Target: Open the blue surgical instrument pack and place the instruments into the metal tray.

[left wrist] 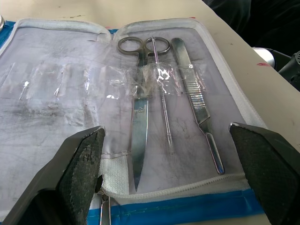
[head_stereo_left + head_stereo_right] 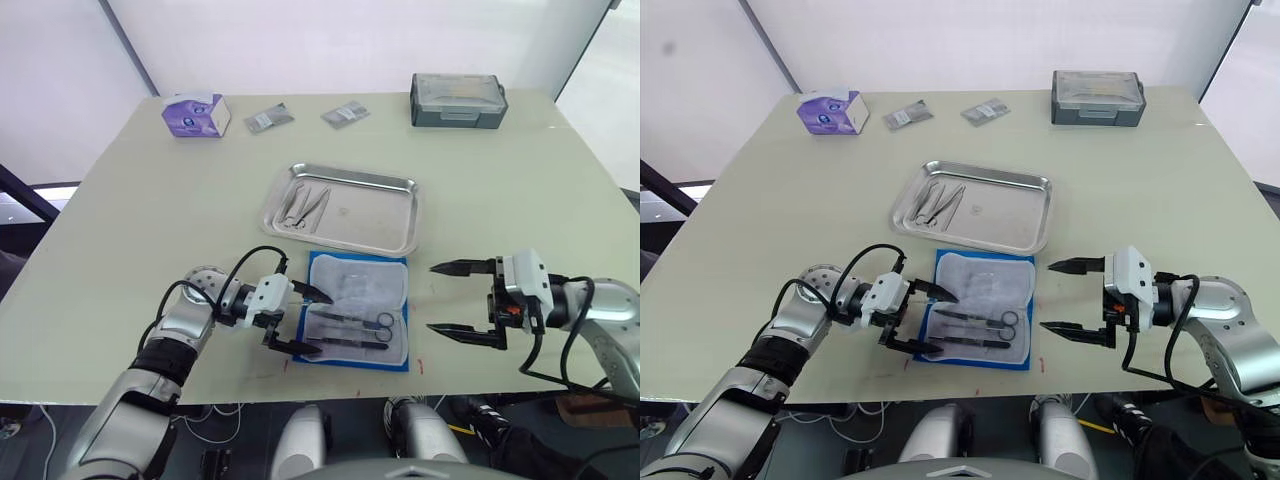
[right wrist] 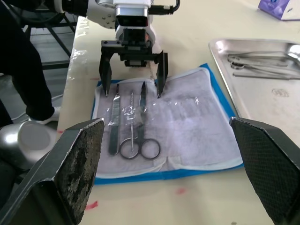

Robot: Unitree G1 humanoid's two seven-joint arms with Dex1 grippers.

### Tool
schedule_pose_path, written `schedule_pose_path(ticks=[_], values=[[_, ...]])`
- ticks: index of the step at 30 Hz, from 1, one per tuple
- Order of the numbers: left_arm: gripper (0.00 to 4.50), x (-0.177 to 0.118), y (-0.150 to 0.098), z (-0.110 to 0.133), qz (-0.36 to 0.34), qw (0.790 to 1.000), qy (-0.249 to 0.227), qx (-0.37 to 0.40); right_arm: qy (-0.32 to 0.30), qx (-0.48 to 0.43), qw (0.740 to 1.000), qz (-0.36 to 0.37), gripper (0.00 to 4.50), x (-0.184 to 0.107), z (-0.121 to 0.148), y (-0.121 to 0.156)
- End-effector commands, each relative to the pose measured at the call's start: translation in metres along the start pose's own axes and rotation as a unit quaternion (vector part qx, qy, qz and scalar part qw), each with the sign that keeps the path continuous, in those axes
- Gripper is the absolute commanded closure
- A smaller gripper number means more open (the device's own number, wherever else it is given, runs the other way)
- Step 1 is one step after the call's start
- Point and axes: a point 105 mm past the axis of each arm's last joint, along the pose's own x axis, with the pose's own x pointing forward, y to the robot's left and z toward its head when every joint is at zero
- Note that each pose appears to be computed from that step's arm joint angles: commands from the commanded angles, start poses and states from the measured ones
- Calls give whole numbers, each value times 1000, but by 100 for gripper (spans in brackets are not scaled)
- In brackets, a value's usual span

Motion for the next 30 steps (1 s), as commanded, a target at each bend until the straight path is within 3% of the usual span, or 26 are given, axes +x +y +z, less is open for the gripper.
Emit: schedule_pose_path(ticks=[1,7,14,23,30], values=[[2,14,-39,-36,-80,993,42,-73,23,3,999,-31,0,11,-1,-6],[2,16,-42,-37,-84,993,42,-74,76,-4,996,-38,0,37,-12,-2],[2,16,-42,-37,-86,993,42,-71,81,7,997,-12,0,72,-3,0],[2,17,-44,-38,-89,992,42,-75,127,2,992,-15,0,92,-12,-4],[2,17,-44,-39,-92,992,44,-76,181,4,983,-11,0,95,-35,2]])
